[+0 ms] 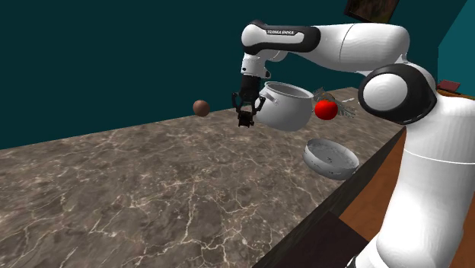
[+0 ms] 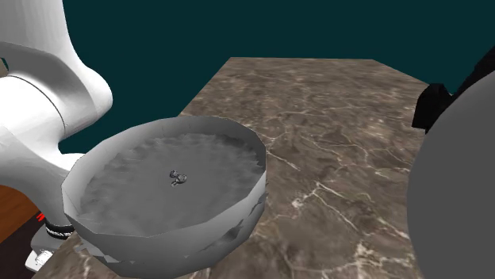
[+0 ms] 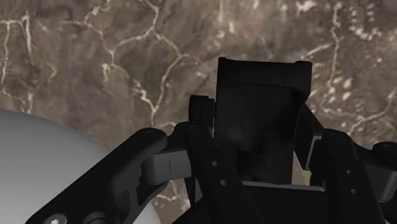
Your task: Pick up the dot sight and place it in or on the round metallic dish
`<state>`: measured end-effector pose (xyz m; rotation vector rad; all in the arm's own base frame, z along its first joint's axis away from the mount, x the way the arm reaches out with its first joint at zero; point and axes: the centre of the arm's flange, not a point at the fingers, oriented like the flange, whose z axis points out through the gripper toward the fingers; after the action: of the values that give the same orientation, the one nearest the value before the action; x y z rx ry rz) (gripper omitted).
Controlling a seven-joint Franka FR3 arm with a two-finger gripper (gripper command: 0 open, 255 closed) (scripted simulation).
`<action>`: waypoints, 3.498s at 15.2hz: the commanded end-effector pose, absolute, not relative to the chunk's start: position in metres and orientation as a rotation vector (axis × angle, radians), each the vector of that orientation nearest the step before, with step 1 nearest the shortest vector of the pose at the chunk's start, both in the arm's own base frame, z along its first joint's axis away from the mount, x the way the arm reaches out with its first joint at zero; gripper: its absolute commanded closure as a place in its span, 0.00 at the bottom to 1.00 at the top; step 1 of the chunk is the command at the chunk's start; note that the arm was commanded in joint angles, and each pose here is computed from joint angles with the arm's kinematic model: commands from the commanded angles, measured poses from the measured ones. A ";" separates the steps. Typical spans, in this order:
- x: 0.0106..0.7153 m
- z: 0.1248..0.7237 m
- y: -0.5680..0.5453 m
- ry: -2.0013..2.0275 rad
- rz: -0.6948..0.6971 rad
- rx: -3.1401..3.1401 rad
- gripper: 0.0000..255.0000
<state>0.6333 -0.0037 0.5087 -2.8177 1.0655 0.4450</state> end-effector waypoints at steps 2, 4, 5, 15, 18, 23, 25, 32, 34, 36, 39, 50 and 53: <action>0.633 0.527 -0.003 1.065 0.440 -2.818 1.00; 0.633 0.537 -0.003 1.065 0.440 -2.818 1.00; 0.633 0.543 -0.003 1.065 0.440 -2.818 1.00; 0.621 0.588 -0.007 1.065 0.440 -2.818 1.00; 0.584 0.587 -0.021 1.065 0.440 -2.818 1.00; 0.522 0.585 -0.045 1.065 0.440 -2.818 1.00; 0.498 0.585 -0.054 1.065 0.440 -2.818 1.00; 0.411 0.582 -0.087 1.065 0.440 -2.818 1.00; 0.386 0.581 -0.096 1.065 0.440 -2.818 1.00; 0.362 0.581 -0.105 1.065 0.440 -2.818 1.00; 0.325 0.579 -0.119 1.065 0.440 -2.818 1.00; 0.314 0.526 -0.123 1.065 0.440 -2.818 1.00; 0.314 0.519 -0.123 1.065 0.440 -2.818 1.00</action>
<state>0.3137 -0.1241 0.5206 -2.8176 1.0654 0.4405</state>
